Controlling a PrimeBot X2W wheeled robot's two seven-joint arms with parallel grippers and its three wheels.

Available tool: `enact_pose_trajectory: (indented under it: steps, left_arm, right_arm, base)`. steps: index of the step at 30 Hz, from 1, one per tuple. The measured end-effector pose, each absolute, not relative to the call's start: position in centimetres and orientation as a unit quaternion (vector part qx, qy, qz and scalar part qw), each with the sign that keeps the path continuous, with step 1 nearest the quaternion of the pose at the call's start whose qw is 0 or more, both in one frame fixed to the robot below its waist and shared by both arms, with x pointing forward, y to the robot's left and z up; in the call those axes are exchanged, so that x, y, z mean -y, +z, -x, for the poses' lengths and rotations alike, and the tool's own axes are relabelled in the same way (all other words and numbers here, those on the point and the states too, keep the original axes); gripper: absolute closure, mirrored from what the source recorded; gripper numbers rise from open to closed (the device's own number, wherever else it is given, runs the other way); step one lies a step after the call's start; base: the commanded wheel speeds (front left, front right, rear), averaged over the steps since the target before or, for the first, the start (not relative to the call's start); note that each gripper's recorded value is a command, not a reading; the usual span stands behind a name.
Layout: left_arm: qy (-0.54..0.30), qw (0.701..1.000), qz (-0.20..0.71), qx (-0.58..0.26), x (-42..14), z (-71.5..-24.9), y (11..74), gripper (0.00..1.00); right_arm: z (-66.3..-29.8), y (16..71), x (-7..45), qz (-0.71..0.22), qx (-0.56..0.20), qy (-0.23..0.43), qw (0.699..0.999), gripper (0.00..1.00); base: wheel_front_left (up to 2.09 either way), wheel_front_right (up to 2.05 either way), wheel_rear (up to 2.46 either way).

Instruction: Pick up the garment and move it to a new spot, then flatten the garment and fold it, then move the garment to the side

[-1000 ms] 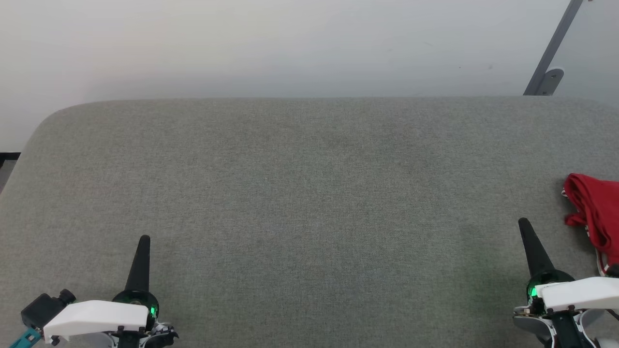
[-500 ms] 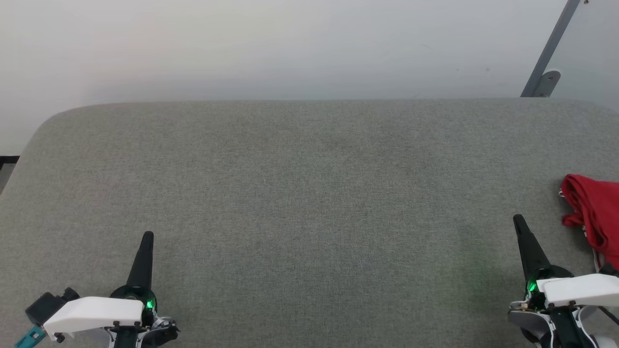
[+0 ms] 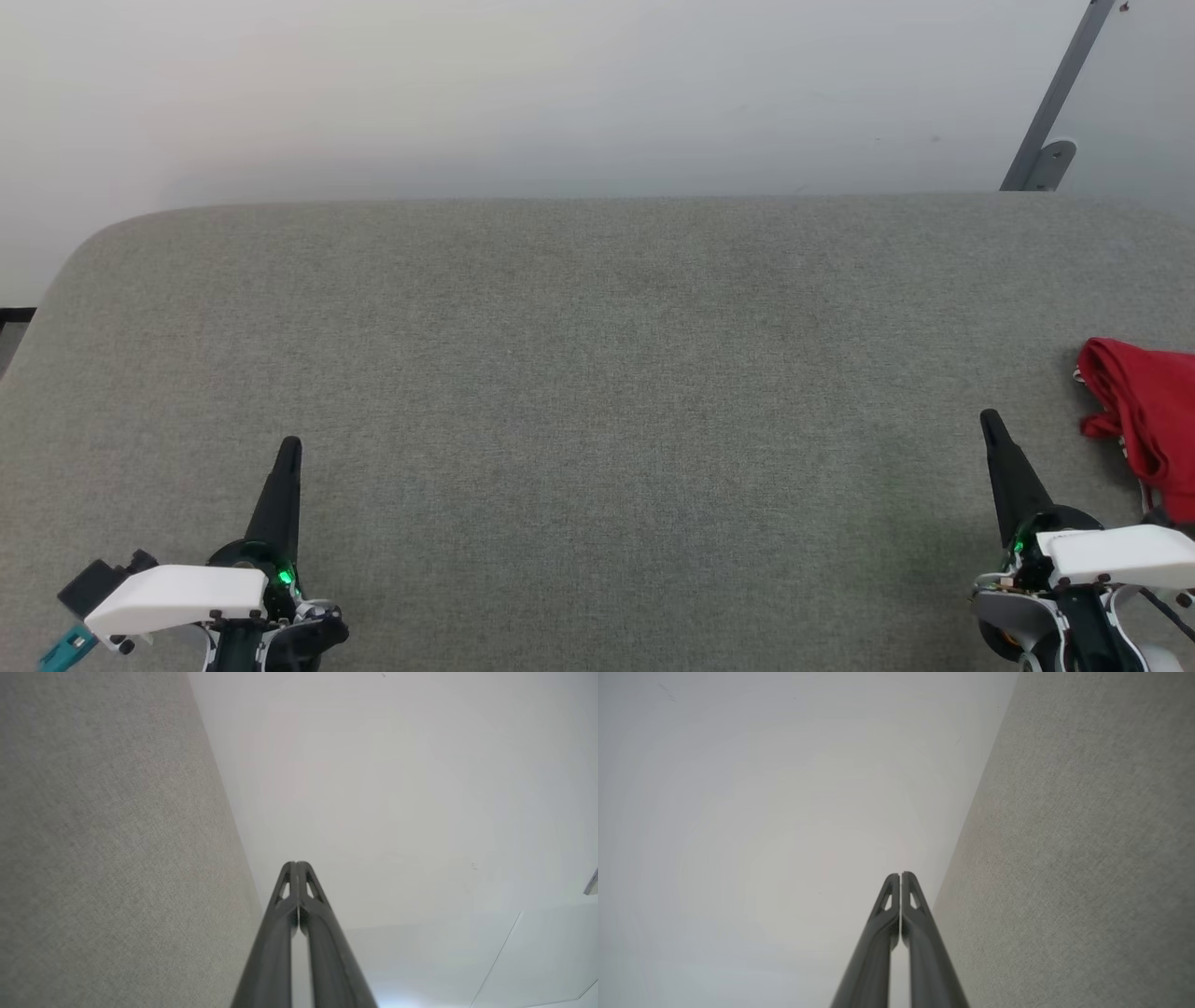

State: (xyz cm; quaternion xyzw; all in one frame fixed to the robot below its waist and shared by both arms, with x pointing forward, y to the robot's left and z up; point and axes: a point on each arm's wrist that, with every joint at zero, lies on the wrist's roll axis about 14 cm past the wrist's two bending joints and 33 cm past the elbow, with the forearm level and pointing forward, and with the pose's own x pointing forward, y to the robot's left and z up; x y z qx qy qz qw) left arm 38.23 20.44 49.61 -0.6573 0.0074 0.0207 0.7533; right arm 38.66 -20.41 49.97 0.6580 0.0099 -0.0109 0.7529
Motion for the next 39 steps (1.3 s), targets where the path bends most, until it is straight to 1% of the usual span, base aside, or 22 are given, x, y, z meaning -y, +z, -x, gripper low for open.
enact_pose_trajectory:
  steps: [20, 39]
  left_arm:
    - [0.005, 0.707, 0.707, -0.005, -19.95, -38.71, 50.31, 1.00]
    - [0.005, 0.706, 0.709, -0.005, -20.01, -38.70, 50.30, 1.00]
  right_arm:
    - [-38.79, 50.50, 20.02, -0.707, -0.003, -0.003, 0.707, 1.00]
    - [-38.85, 50.55, 19.95, -0.708, -0.003, -0.001, 0.706, 1.00]
  base:
    - [0.00, 0.00, 0.00]
    - [0.00, 0.00, 0.00]
